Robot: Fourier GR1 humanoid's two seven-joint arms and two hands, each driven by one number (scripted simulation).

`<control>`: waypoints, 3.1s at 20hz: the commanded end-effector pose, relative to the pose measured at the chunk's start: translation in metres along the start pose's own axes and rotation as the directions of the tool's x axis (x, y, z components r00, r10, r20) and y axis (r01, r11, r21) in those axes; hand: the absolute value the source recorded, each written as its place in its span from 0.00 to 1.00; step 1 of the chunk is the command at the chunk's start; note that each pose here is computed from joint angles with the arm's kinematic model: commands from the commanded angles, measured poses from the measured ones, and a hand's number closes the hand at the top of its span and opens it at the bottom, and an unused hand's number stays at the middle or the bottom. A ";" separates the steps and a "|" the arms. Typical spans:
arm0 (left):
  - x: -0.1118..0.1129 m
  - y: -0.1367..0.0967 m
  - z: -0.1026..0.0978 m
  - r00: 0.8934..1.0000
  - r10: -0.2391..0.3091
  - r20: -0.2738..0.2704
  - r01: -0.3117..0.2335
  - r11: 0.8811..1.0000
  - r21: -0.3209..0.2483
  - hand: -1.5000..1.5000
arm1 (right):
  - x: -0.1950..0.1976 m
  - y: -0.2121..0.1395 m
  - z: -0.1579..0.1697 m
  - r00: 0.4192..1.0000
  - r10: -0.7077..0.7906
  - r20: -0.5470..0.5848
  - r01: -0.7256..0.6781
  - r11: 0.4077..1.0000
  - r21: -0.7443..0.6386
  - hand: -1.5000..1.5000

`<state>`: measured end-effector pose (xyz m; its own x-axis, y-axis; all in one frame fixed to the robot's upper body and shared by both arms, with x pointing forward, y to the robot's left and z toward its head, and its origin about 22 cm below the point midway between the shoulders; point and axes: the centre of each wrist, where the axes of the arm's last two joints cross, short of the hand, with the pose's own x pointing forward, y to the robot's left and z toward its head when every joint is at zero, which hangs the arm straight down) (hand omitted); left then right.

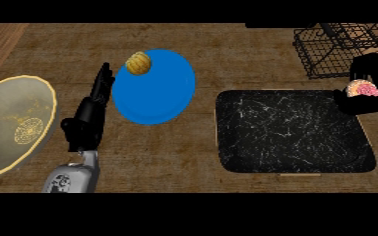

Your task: Pick the cupcake from the tray and place it in the tiered basket

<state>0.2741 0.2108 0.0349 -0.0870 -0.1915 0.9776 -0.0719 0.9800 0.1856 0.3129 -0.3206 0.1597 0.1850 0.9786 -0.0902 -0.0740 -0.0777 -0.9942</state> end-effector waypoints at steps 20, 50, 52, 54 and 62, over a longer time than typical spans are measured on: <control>-0.002 -0.017 0.007 1.000 0.022 0.008 -0.021 1.000 -0.020 0.50 | -0.057 -0.167 -0.028 0.930 -0.366 -0.037 0.354 0.918 -0.176 1.00; 0.002 -0.027 0.005 1.000 0.017 0.020 -0.016 0.998 -0.055 0.50 | -0.140 -0.108 -0.101 0.659 -0.740 -0.132 0.697 0.668 -0.263 0.00; 0.001 -0.021 0.002 1.000 0.021 0.018 -0.020 0.999 -0.045 0.50 | -0.151 -0.118 -0.095 0.594 -0.797 -0.110 0.728 0.590 -0.350 0.00; 0.004 -0.014 0.006 0.999 0.027 0.028 -0.026 0.999 -0.042 0.50 | -0.162 -0.120 -0.089 0.526 -0.843 -0.114 0.739 0.520 -0.429 0.00; -0.002 0.002 0.004 1.000 0.019 0.005 -0.019 1.000 -0.011 0.50 | -0.255 -0.104 -0.031 0.327 -0.927 -0.186 0.753 0.374 -0.541 0.00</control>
<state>0.2705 0.2032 0.0358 -0.1020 -0.1810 0.9782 -0.0489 0.9830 0.1768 0.3370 -0.5367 0.2850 0.3332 0.4556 0.8255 0.5815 0.5899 -0.5602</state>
